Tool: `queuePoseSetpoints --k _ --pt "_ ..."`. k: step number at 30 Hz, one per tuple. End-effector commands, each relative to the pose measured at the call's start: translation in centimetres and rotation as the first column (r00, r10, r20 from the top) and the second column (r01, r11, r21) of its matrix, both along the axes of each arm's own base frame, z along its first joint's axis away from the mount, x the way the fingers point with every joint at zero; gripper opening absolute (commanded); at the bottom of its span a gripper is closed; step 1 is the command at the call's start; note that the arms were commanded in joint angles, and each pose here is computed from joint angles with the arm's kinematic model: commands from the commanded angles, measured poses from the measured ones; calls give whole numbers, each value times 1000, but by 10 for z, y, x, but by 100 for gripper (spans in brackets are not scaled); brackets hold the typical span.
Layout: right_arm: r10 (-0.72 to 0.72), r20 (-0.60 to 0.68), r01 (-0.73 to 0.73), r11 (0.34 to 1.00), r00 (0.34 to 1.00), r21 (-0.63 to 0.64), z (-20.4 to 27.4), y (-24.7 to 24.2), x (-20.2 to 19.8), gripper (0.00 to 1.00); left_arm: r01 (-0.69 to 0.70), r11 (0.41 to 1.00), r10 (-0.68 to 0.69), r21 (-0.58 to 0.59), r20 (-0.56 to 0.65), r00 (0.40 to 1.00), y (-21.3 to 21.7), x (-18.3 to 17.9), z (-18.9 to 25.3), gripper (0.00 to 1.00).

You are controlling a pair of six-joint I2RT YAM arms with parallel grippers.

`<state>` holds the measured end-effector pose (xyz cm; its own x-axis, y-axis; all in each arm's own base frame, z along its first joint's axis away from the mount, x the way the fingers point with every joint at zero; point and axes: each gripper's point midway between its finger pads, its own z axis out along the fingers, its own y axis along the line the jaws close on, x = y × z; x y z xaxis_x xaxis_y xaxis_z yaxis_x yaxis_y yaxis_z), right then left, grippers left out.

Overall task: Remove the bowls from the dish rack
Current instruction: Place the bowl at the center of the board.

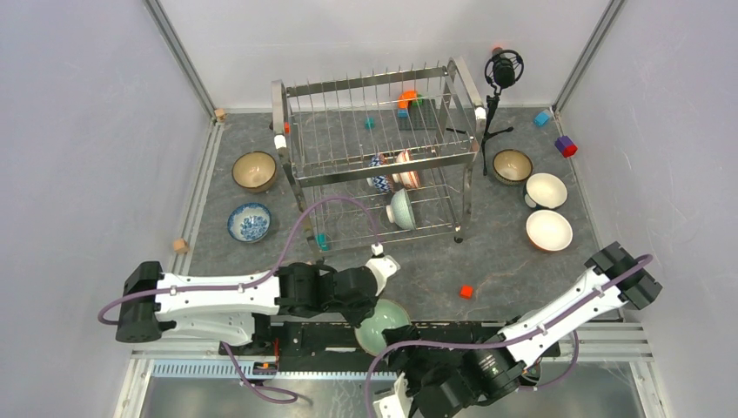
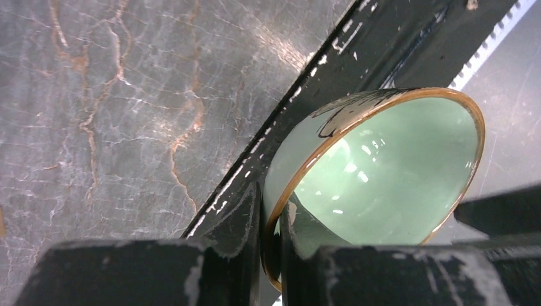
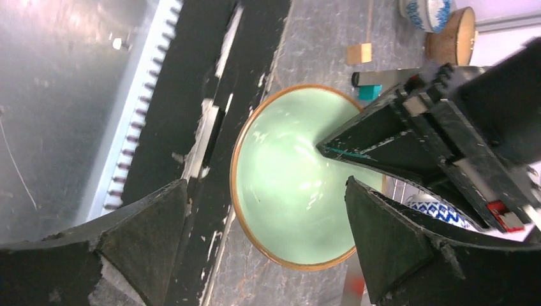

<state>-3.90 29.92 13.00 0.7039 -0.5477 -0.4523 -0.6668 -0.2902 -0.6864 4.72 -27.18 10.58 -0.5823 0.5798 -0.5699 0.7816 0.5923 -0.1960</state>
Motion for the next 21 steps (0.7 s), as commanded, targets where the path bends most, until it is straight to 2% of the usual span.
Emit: queuePoseSetpoints --k 1,7,10,14,17,21 --pt "-127 -193 177 946 973 272 68 24 -3 98 -137 980 143 -143 36 989 -9 17 30 2" --pt "-251 -439 451 773 863 445 120 26 28 98 -307 932 319 -191 31 947 16 31 46 2" --pt "-263 -546 559 665 795 495 137 22 52 98 -403 890 415 -214 10 910 39 35 57 2" --pt "-247 -625 640 545 740 542 148 13 77 98 -509 829 524 -231 7 852 76 42 65 2" --pt "-181 -674 661 488 716 571 148 7 83 98 -569 785 593 -244 28 805 105 48 68 2" --pt "-173 -688 676 458 705 578 136 -3 90 98 -636 724 668 -266 43 743 139 55 75 2"
